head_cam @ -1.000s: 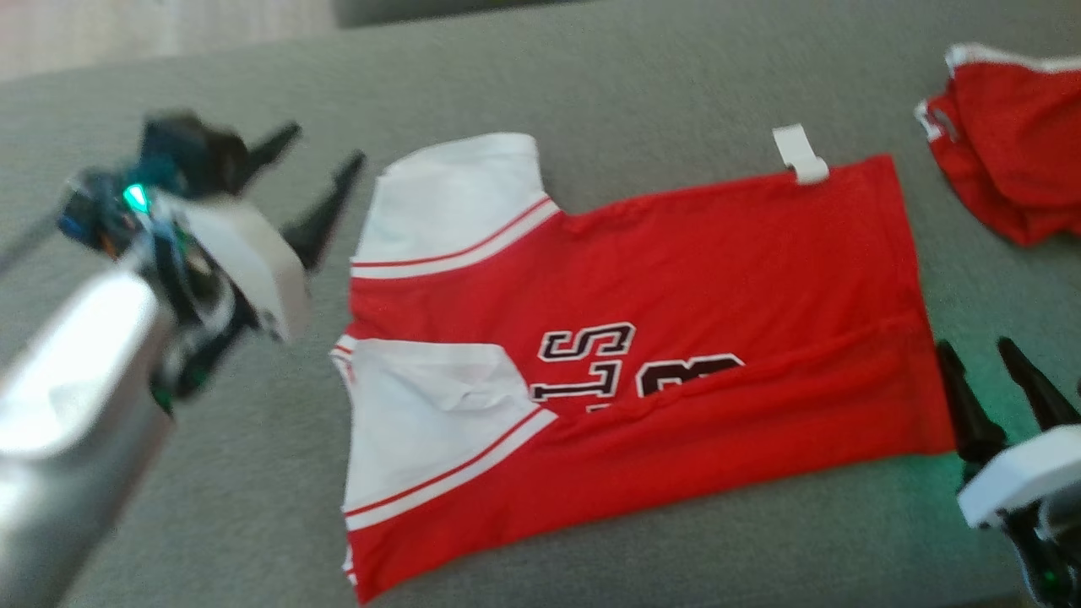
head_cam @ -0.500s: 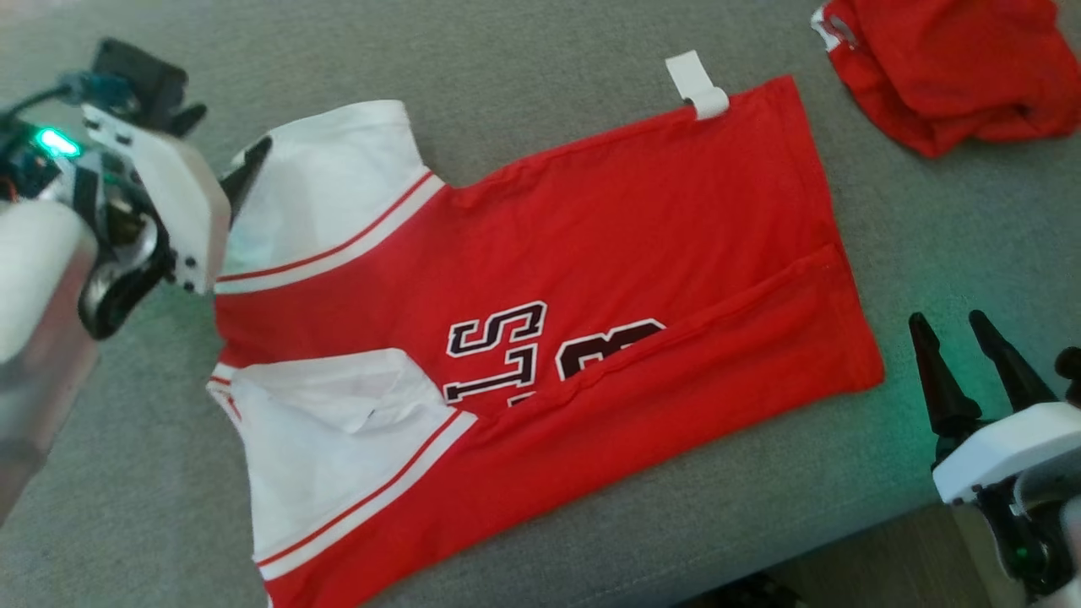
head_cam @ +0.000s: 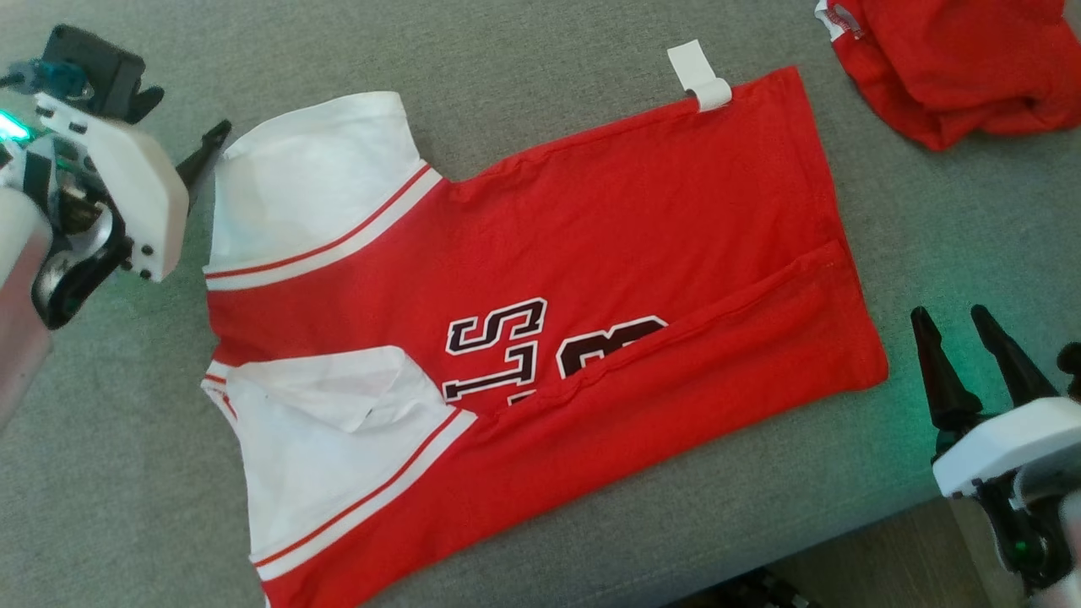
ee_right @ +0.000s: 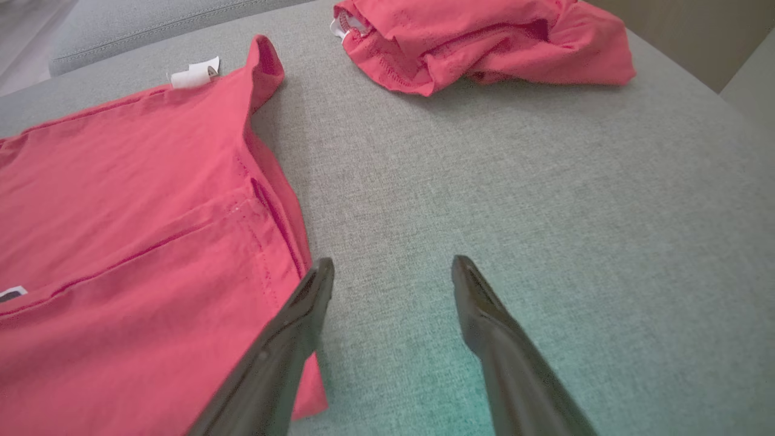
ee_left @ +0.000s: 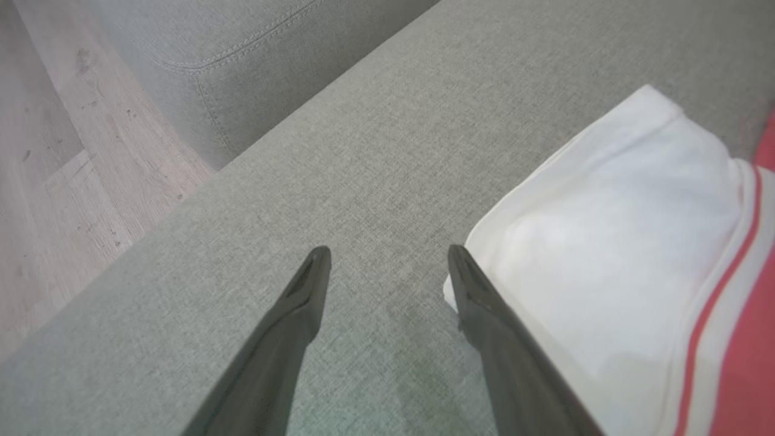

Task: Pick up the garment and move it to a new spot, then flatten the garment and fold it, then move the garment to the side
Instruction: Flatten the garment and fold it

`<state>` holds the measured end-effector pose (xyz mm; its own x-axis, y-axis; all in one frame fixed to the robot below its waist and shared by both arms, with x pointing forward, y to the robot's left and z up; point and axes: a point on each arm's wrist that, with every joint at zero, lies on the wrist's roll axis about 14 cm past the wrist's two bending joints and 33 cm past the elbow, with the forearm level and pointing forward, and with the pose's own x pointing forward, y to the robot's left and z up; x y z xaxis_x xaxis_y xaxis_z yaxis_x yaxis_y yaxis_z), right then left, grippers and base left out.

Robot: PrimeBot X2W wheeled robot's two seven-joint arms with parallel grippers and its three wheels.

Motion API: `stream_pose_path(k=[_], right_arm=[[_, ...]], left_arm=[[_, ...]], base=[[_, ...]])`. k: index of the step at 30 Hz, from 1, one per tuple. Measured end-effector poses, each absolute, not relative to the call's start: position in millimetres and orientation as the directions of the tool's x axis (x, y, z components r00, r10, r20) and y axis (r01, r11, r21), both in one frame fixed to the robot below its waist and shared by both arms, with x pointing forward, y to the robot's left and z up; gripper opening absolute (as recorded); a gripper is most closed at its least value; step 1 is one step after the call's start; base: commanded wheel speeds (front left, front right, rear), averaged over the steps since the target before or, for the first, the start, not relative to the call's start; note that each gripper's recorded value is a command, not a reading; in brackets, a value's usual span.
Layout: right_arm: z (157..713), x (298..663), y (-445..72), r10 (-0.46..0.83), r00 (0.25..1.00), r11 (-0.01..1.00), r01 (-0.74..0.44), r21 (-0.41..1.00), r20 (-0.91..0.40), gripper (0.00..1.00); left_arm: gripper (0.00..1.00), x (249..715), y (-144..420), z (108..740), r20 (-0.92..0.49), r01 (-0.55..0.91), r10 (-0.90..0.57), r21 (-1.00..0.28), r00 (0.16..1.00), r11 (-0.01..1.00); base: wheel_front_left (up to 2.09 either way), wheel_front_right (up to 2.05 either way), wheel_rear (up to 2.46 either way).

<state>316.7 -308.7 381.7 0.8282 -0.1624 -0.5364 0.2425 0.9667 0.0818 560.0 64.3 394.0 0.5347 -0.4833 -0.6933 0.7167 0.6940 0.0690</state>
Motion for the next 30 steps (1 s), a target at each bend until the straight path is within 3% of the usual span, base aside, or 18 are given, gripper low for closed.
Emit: stream_pose_path(k=[20,21,22,23,24,25,30], right_arm=[[376.4,319.9,-311.5,-0.177,0.823,0.963,0.259,0.08,-0.54,1.0],[375.8,319.3,-311.8,-0.178,0.821,0.962,0.261,0.079,-0.542,1.0],[375.5,318.7,-312.3,-0.18,0.82,0.962,0.263,0.078,-0.543,1.0],[375.4,318.2,-312.8,-0.182,0.82,0.961,0.264,0.077,-0.543,1.0],[375.4,317.6,-313.4,-0.184,0.82,0.961,0.266,0.076,-0.542,1.0],[375.2,316.8,-314.1,-0.187,0.819,0.96,0.269,0.075,-0.543,1.0],[375.7,314.3,-316.6,-0.196,0.817,0.958,0.277,0.071,-0.543,1.0]], left_arm=[[0.97,538.5,60.4,362.7,-0.756,0.777,-0.487,0.044,0.438,0.629],[0.93,536.9,58.4,361.7,-0.757,0.782,-0.492,0.04,0.43,0.622],[0.47,536.3,56.9,361.5,-0.756,0.785,-0.497,0.035,0.426,0.619],[0.38,535.8,54.8,362.2,-0.75,0.79,-0.506,0.035,0.425,0.612],[0.07,534.9,52.2,362.3,-0.745,0.796,-0.516,0.034,0.423,0.604],[0.0,532.6,49.0,361.7,-0.742,0.803,-0.525,0.028,0.416,0.595],[0.0,535.8,48.9,364.7,-0.737,0.814,-0.528,0.05,0.421,0.578]], base=[[0.0,0.0,0.0],[0.0,0.0,0.0],[0.0,0.0,0.0],[0.0,0.0,0.0],[0.0,0.0,0.0],[0.0,0.0,0.0],[0.0,0.0,0.0]])
